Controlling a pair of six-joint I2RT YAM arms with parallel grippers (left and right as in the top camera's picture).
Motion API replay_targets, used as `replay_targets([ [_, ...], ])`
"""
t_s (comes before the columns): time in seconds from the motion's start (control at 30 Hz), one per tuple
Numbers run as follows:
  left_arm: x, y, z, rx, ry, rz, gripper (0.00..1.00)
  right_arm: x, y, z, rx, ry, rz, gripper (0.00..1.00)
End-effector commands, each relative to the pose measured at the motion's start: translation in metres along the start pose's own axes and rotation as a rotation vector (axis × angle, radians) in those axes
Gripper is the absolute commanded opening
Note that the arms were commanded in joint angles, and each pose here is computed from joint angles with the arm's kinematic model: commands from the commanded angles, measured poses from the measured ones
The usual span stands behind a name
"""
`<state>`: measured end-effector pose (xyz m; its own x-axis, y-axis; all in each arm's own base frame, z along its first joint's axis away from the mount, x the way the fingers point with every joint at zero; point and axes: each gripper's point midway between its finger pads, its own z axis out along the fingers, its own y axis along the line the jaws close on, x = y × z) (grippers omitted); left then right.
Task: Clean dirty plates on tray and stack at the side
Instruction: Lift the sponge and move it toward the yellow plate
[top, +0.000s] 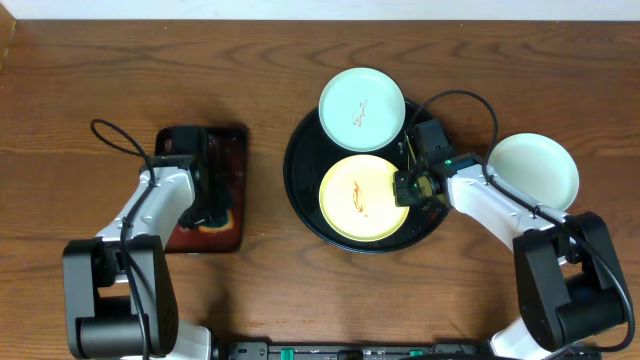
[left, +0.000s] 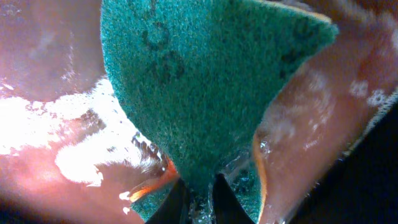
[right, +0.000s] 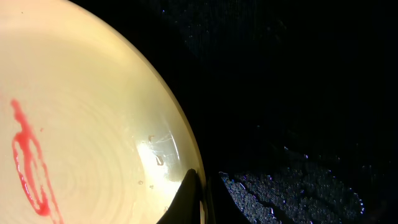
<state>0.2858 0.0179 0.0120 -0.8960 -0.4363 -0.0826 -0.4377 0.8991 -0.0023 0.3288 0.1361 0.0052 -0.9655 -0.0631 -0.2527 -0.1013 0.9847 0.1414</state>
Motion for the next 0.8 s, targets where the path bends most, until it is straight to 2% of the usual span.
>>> replay_targets([
  [0.0, -0.015, -0.006, -0.017, 0.011, -0.021, 0.03, 0.08, 0.007, -0.013, 0.003, 0.064, 0.018, 0.01, 0.01],
  [0.2, -0.026, -0.013, -0.068, 0.036, -0.03, 0.034, 0.07, 0.006, -0.014, 0.003, 0.071, 0.015, 0.01, 0.01],
  [0.43, -0.015, -0.059, -0.114, 0.305, -0.015, 0.088, 0.07, 0.003, -0.018, 0.003, 0.094, 0.0, 0.009, 0.01],
  [0.57, -0.004, -0.083, -0.126, 0.361, -0.029, 0.156, 0.07, 0.001, -0.02, 0.003, 0.103, -0.007, 0.013, 0.01],
  [0.67, 0.005, -0.104, -0.126, 0.376, -0.024, 0.183, 0.07, 0.006, -0.035, 0.001, 0.192, -0.003, 0.097, 0.01],
  [0.77, 0.016, -0.13, -0.123, 0.399, -0.024, 0.21, 0.08, 0.008, -0.031, 0.001, 0.169, 0.01, 0.075, 0.01],
])
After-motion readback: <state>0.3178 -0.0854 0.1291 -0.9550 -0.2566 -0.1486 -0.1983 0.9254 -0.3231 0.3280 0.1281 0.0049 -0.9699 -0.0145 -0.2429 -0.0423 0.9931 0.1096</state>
